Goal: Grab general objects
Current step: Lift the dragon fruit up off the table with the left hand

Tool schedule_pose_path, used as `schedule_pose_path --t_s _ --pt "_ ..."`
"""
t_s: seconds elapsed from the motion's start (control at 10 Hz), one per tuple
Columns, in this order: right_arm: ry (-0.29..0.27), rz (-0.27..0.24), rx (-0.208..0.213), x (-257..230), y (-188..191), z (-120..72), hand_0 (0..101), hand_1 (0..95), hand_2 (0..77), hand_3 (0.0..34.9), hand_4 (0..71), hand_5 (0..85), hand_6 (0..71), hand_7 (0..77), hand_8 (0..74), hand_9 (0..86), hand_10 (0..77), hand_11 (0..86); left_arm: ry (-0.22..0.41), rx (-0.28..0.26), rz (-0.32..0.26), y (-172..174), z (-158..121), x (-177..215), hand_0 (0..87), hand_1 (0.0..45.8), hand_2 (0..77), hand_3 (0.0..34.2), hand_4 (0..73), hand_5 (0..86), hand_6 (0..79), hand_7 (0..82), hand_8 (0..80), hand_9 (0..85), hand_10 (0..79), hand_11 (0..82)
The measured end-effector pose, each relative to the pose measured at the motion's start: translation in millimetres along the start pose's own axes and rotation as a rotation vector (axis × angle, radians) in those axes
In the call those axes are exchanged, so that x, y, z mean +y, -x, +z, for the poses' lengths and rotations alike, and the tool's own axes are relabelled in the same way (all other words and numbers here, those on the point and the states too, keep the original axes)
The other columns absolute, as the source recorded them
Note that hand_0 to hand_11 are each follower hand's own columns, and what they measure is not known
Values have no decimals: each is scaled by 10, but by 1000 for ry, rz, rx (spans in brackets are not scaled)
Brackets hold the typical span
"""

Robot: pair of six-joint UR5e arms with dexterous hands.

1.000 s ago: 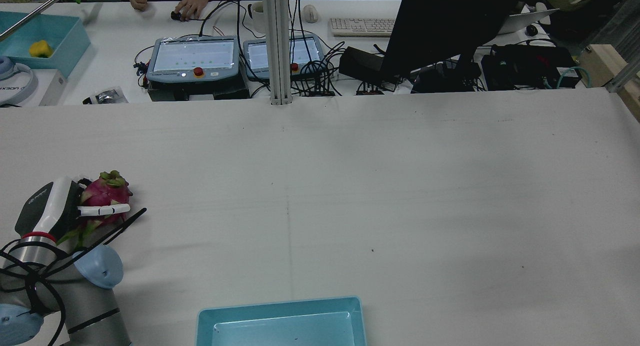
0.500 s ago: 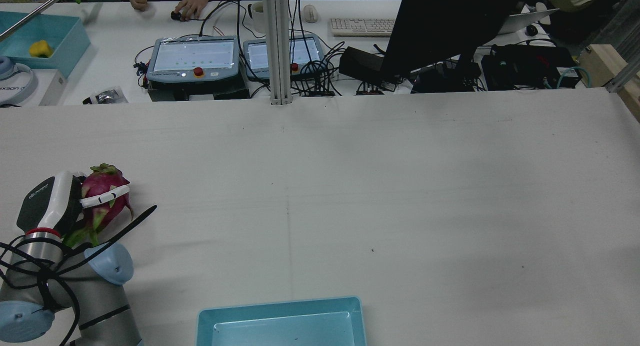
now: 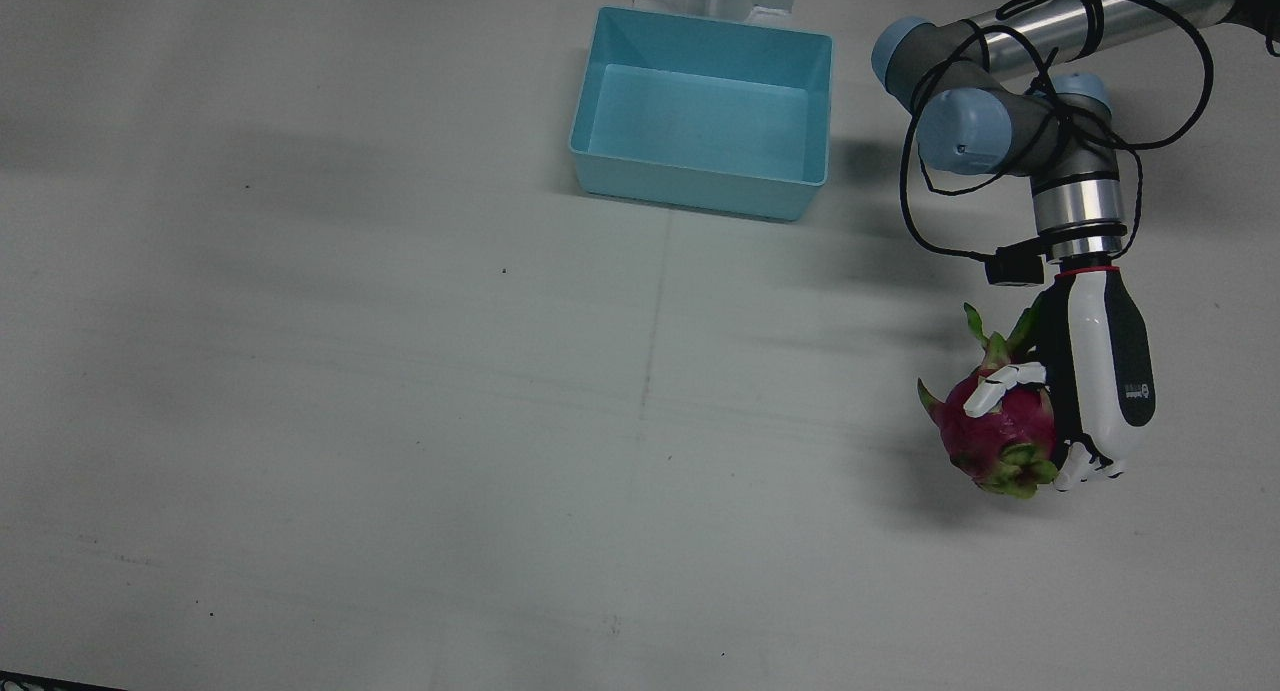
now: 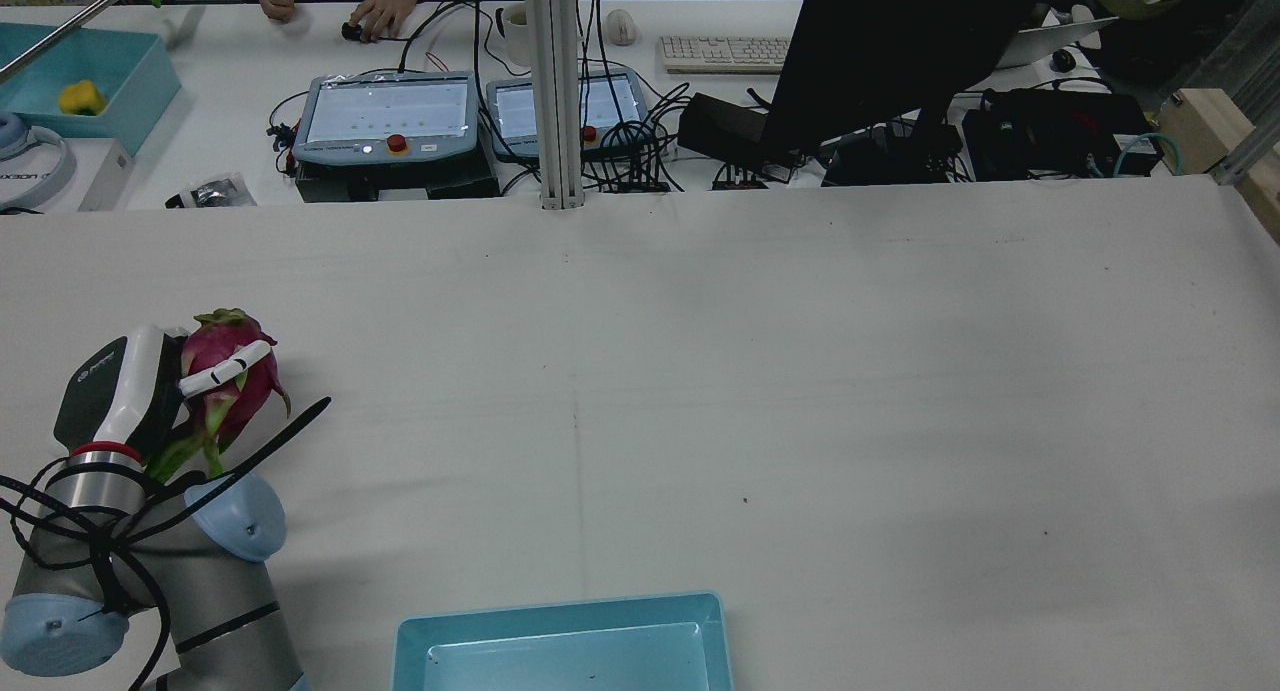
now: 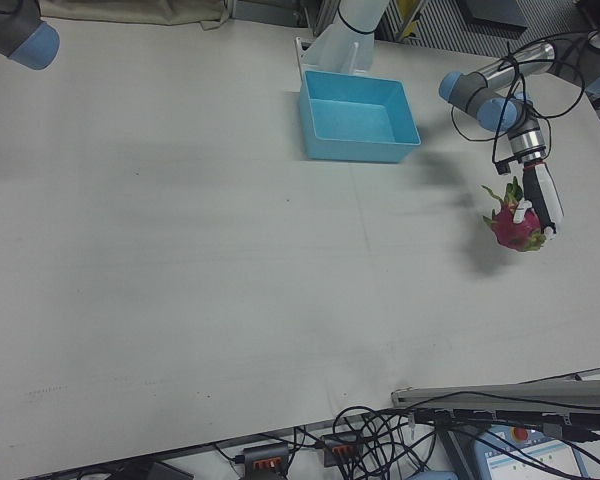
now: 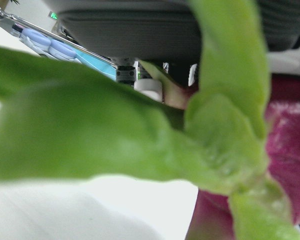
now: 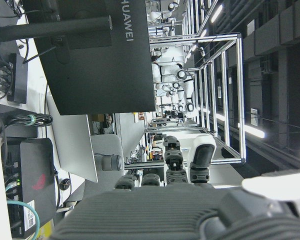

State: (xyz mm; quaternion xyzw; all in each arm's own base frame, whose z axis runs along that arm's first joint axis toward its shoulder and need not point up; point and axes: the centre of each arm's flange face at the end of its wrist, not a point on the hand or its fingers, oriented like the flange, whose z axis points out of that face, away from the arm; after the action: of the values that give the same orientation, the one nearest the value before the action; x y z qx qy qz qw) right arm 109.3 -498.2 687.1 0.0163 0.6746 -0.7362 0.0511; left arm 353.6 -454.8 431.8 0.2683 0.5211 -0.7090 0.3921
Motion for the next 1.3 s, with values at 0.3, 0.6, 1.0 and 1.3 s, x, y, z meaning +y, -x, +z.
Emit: schedule_pose_path --t_s 0.3,0.6,1.0,1.3 --pt "1 0 0 3 -1 0 1 60 16 0 0 742 0 0 0 16 0 11 127 35 -159 -62 4 215 9 0 284 0 311 524 698 518 704 780 147 704" --pt "0 0 0 3 2 0 1 60 16 0 0 742 0 0 0 16 0 11 350 40 -353 -151 263 471 12 0 284 0 311 524 698 524 736 704 147 704" --pt "1 0 -1 3 3 0 1 60 16 0 0 742 0 0 0 16 0 11 794 175 -454 -1528 752 319 11 0 284 0 376 453 693 529 704 698 142 704" --pt "1 0 0 3 -1 1 1 60 16 0 0 742 0 0 0 11 0 11 1012 227 -437 -1892 663 391 27 0 289 0 436 420 704 578 704 693 147 704"
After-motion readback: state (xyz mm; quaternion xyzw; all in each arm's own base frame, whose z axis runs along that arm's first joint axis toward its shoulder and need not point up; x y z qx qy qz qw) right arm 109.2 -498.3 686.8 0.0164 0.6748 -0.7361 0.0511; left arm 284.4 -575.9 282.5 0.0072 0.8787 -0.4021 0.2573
